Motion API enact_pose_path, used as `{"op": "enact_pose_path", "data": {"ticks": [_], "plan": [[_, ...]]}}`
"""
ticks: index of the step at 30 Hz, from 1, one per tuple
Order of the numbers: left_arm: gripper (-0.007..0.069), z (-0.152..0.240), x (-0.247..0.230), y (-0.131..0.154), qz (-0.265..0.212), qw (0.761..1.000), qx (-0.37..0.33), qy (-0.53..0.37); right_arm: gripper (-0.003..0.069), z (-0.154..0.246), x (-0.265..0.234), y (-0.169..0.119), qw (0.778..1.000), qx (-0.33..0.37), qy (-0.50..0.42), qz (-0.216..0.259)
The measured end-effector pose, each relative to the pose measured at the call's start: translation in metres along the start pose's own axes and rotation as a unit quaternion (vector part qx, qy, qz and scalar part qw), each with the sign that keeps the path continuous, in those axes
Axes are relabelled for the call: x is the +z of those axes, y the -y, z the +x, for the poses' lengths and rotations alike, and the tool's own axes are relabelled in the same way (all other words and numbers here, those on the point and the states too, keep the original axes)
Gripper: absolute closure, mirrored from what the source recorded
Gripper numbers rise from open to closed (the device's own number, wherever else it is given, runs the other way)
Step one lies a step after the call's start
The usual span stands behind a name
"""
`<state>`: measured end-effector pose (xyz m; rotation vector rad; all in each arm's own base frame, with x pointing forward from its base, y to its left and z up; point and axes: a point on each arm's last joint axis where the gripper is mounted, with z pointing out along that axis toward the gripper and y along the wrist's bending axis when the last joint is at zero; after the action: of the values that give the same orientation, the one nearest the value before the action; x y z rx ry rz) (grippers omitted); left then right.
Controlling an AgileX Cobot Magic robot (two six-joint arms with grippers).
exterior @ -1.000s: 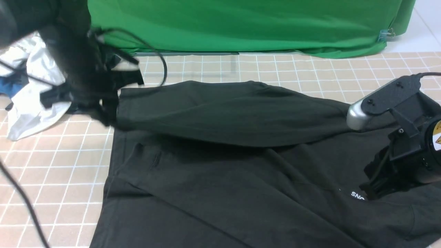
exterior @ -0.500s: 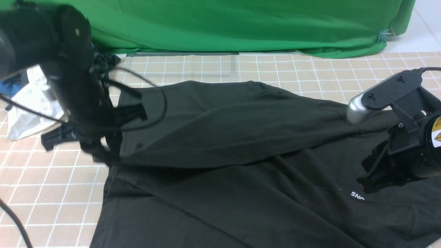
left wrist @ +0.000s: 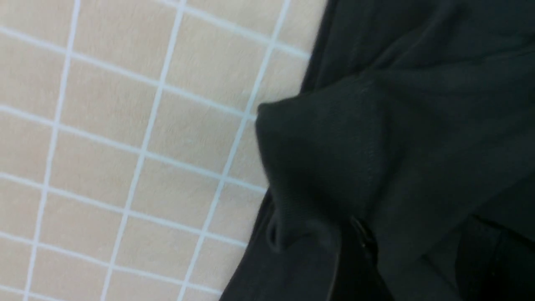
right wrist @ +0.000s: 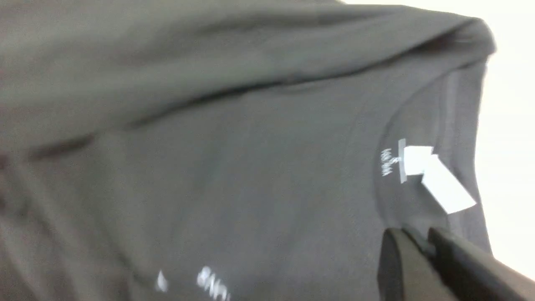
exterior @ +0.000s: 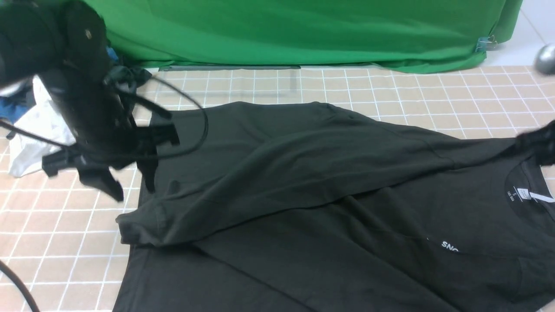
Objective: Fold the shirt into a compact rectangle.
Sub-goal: 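Grasp the near edge of the shirt at its hem and shoulder corners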
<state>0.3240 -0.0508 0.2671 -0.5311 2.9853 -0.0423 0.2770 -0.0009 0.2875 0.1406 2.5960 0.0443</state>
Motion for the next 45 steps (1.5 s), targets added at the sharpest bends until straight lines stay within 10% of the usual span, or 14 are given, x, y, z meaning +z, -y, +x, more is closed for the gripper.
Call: {"op": "enact_pose_path", "data": {"ticks": [9, 35, 38, 45], "plan": [[0.0601, 0.002, 0.012, 0.013, 0.042, 0.999, 0.024, 0.007, 0.0315, -0.034, 0.08, 0.025, 0.997, 0.039, -0.064, 0.009], [0.0615, 0.029, 0.03, 0.046, 0.042, 0.995, 0.089, -0.013, 0.0085, -0.07, 0.185, 0.021, 0.985, 0.114, -0.127, -0.027], [0.0615, 0.03, 0.03, 0.047, 0.045, 0.995, 0.087, -0.015, 0.0096, -0.073, 0.186, 0.019, 0.986, 0.119, -0.111, -0.039], [0.0615, 0.03, 0.03, 0.047, 0.046, 0.995, 0.086, -0.016, 0.0562, -0.08, 0.188, 0.017, 0.99, 0.103, -0.073, -0.057]]}}
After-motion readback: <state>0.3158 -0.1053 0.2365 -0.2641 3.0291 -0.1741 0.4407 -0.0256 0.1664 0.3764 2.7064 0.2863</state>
